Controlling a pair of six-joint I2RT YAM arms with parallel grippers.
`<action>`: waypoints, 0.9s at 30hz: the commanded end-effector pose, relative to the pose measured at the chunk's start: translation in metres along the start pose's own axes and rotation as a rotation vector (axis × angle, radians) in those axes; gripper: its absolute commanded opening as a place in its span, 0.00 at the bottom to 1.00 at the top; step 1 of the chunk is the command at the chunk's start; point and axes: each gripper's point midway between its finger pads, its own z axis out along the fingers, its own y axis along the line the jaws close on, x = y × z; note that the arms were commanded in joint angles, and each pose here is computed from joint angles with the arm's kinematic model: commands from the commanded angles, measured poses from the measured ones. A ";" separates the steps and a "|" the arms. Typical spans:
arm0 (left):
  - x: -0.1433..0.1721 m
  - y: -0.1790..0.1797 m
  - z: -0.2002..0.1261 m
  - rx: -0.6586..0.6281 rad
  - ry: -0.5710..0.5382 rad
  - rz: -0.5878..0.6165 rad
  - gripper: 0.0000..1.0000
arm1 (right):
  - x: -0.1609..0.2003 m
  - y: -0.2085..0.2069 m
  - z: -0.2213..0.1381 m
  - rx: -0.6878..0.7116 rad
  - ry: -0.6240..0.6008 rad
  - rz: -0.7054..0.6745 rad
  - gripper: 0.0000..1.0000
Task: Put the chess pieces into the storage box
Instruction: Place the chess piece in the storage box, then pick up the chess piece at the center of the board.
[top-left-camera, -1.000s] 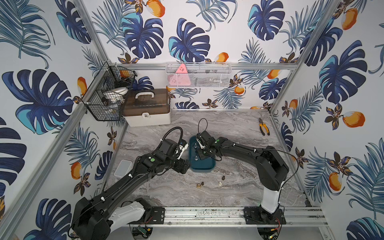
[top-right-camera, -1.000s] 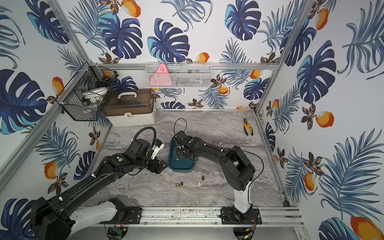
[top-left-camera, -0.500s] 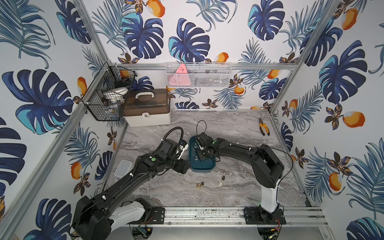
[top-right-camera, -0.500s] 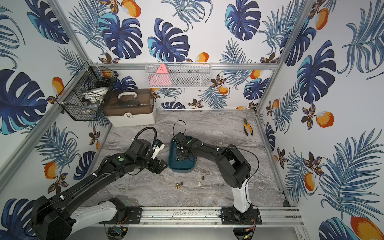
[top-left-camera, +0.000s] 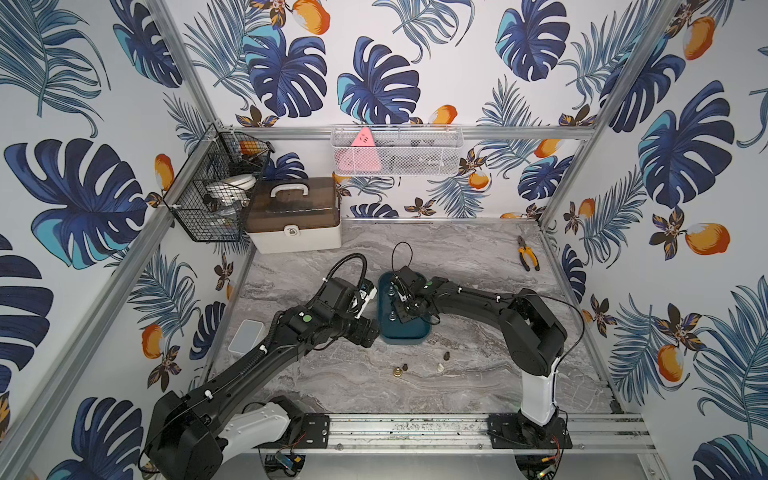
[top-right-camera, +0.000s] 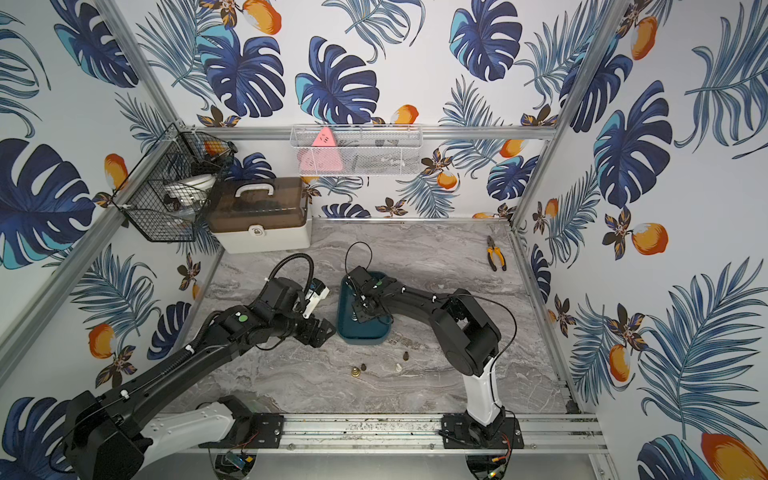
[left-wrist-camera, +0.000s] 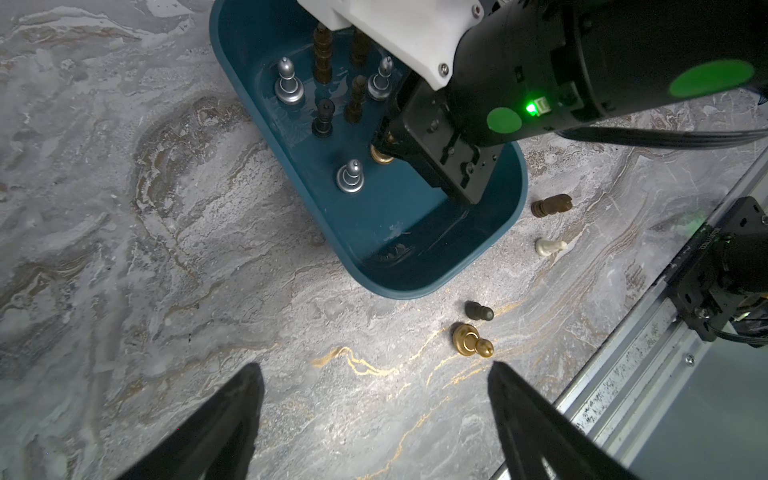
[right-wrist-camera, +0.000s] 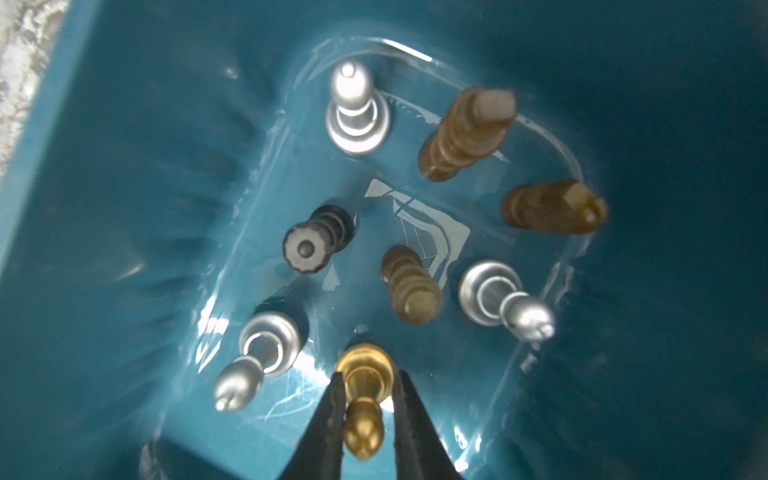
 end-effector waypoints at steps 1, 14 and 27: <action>-0.002 0.002 -0.002 -0.013 -0.004 0.011 0.88 | -0.002 0.000 0.000 0.012 -0.012 -0.012 0.29; -0.006 0.000 -0.006 -0.004 -0.034 0.010 0.89 | -0.030 0.005 -0.048 -0.036 -0.112 0.009 0.47; -0.055 -0.046 -0.005 0.105 -0.117 0.161 0.88 | -0.001 -0.033 -0.122 -0.111 -0.186 0.190 0.50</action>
